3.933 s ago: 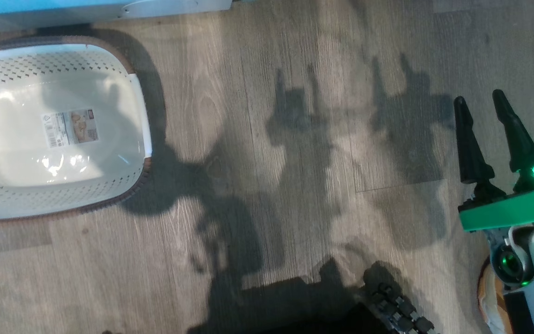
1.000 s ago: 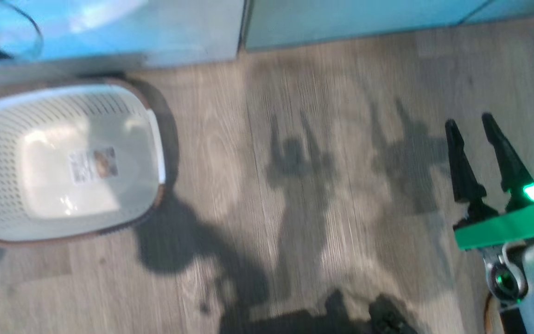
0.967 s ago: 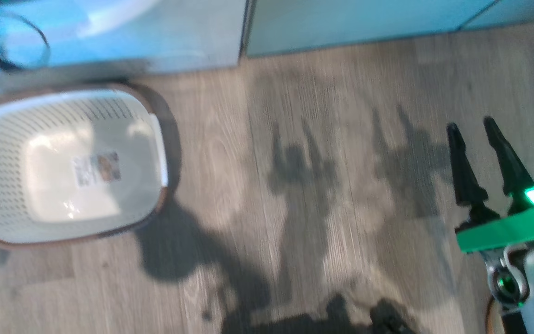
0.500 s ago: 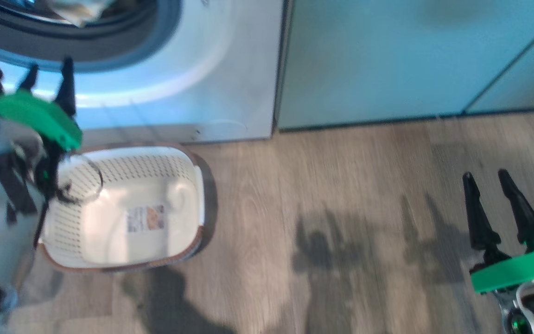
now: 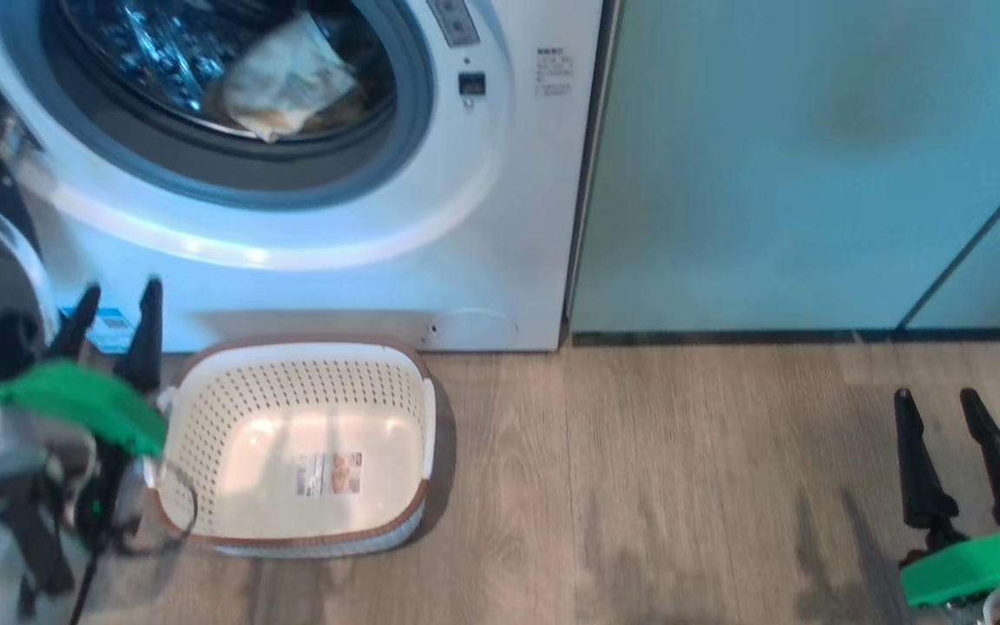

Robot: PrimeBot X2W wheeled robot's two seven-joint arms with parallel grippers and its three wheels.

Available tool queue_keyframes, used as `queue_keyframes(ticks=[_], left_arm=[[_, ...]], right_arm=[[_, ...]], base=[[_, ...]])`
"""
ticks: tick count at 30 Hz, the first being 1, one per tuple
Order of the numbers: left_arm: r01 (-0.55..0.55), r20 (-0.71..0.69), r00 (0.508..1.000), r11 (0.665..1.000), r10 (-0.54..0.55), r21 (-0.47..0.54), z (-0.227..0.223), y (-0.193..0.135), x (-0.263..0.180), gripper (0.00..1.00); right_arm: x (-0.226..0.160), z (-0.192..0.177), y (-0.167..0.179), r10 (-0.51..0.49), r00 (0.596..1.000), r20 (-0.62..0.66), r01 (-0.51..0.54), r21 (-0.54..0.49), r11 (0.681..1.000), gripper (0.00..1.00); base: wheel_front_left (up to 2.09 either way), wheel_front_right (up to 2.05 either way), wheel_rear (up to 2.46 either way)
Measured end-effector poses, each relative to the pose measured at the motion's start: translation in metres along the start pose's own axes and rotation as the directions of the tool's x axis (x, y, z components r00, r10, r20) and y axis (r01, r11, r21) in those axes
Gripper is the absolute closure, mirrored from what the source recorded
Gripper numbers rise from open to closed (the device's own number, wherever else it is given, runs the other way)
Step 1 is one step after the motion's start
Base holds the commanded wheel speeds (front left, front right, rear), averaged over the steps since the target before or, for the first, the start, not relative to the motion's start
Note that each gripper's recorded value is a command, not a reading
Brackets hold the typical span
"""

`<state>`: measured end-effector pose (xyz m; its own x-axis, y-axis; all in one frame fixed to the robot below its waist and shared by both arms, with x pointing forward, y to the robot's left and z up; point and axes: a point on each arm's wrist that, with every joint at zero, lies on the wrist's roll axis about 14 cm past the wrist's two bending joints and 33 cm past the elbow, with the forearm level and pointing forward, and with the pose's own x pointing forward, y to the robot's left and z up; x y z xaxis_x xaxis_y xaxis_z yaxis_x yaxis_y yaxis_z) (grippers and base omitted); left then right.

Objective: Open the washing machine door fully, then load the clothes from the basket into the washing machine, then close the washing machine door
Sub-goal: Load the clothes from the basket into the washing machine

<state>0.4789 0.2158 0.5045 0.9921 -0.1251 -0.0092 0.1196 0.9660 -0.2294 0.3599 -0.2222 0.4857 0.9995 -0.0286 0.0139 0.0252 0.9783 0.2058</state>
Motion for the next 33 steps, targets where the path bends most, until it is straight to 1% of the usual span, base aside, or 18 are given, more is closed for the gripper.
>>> queue_keyframes(ticks=[7,15,19,24,26,33], left_arm=[[-0.045,0.013,0.999,0.999,0.045,0.009,-0.004,0.013,-0.052,0.0],[-0.061,0.012,0.998,0.998,0.06,0.031,-0.012,0.012,-0.081,0.0],[-0.074,0.025,0.997,0.997,0.073,0.028,-0.011,0.012,-0.09,0.0],[-0.055,0.062,0.997,0.997,0.051,0.062,-0.001,0.004,-0.091,0.0],[-0.065,0.079,0.995,0.997,0.061,0.049,0.004,0.004,-0.091,0.0],[-0.065,0.074,0.995,0.996,0.061,0.057,0.001,0.002,-0.095,0.0]], right_arm=[[-0.013,0.006,0.002,0.003,1.0,0.021,-0.003,0.005,1.0,0.0],[-0.017,0.013,0.003,0.007,0.999,0.042,-0.007,0.006,1.0,0.0],[-0.024,0.005,0.003,0.005,1.0,0.019,-0.005,0.008,1.0,0.0],[-0.025,0.008,0.004,0.008,1.0,0.029,-0.008,0.009,1.0,0.0],[-0.026,0.009,0.003,0.008,0.999,0.033,-0.008,0.009,1.0,0.0],[-0.028,0.01,0.003,0.007,0.999,0.037,-0.007,0.009,1.0,0.0]], base=[[0.0,0.0,0.0],[0.0,0.0,0.0],[0.0,0.0,0.0],[0.0,0.0,0.0],[0.0,0.0,0.0],[0.0,0.0,0.0]])
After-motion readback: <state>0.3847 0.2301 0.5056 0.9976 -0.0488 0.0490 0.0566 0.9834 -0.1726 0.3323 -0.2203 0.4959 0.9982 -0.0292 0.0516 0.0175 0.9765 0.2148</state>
